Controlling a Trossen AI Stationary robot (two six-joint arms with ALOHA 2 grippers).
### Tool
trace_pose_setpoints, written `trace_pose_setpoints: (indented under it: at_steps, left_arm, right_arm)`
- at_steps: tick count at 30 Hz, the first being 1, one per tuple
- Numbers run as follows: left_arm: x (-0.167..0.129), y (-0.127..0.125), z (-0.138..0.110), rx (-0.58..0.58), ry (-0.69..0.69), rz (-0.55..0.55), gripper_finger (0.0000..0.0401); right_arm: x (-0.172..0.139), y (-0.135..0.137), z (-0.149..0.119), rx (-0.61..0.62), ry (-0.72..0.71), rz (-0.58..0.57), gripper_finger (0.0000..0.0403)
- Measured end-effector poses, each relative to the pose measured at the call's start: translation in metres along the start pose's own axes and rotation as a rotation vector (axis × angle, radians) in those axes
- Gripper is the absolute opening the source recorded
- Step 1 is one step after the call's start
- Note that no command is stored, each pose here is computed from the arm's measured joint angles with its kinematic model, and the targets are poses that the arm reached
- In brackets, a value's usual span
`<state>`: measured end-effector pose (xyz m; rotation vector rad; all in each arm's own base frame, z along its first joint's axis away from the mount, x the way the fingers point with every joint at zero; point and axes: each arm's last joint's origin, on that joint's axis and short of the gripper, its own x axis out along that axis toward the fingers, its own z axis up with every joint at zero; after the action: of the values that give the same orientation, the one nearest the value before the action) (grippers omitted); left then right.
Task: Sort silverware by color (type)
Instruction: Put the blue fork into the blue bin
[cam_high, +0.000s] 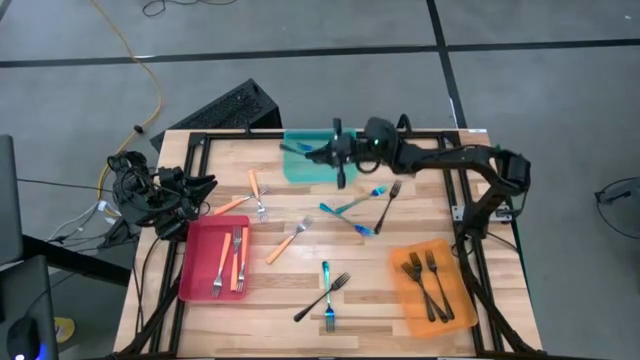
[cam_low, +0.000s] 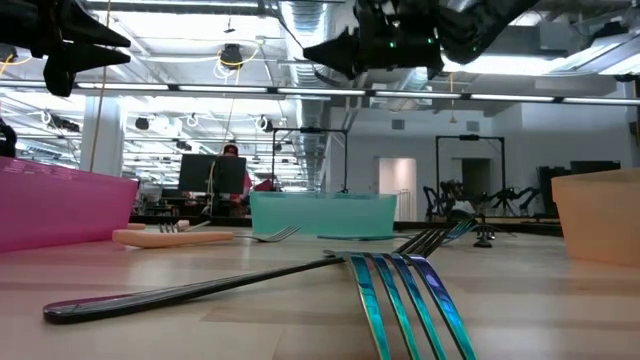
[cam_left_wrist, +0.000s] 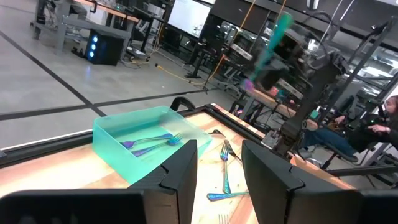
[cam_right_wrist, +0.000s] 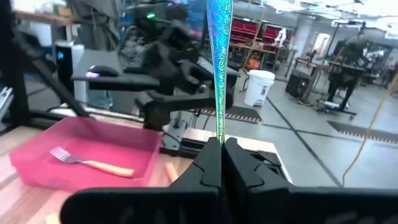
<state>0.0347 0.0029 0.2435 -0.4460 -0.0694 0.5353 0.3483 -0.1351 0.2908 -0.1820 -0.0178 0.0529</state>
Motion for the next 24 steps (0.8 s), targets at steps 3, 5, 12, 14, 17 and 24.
trace_pose_setpoints:
  at_steps: [3,5,12,14,17,24]
  left_arm:
    - [0.0,0.0,0.0,0.0,0.0,0.0,0.0112]
    - [0.0,0.0,0.0,0.0,0.0,0.0,0.0112]
    - [0.0,0.0,0.0,0.001,0.0,0.0,0.0112]
    - [0.0,0.0,0.0,0.002,0.001,0.0,0.0112]
    - [0.0,0.0,0.0,0.005,0.003,-0.001,0.0112]
    - [0.0,0.0,0.0,0.003,0.007,-0.006,0.0112]
  right_arm:
    - [-0.004,-0.014,-0.012,0.054,0.02,0.034,0.002]
    - [-0.002,-0.02,-0.025,0.083,0.042,0.06,0.002]
    - [0.014,-0.061,-0.062,0.32,0.162,0.021,0.002]
    - [0.023,-0.071,-0.068,0.366,0.231,0.016,0.002]
    - [0.034,-0.081,-0.075,0.41,0.362,0.012,0.002]
    - [0.041,-0.092,-0.077,0.302,0.675,-0.031,0.002]
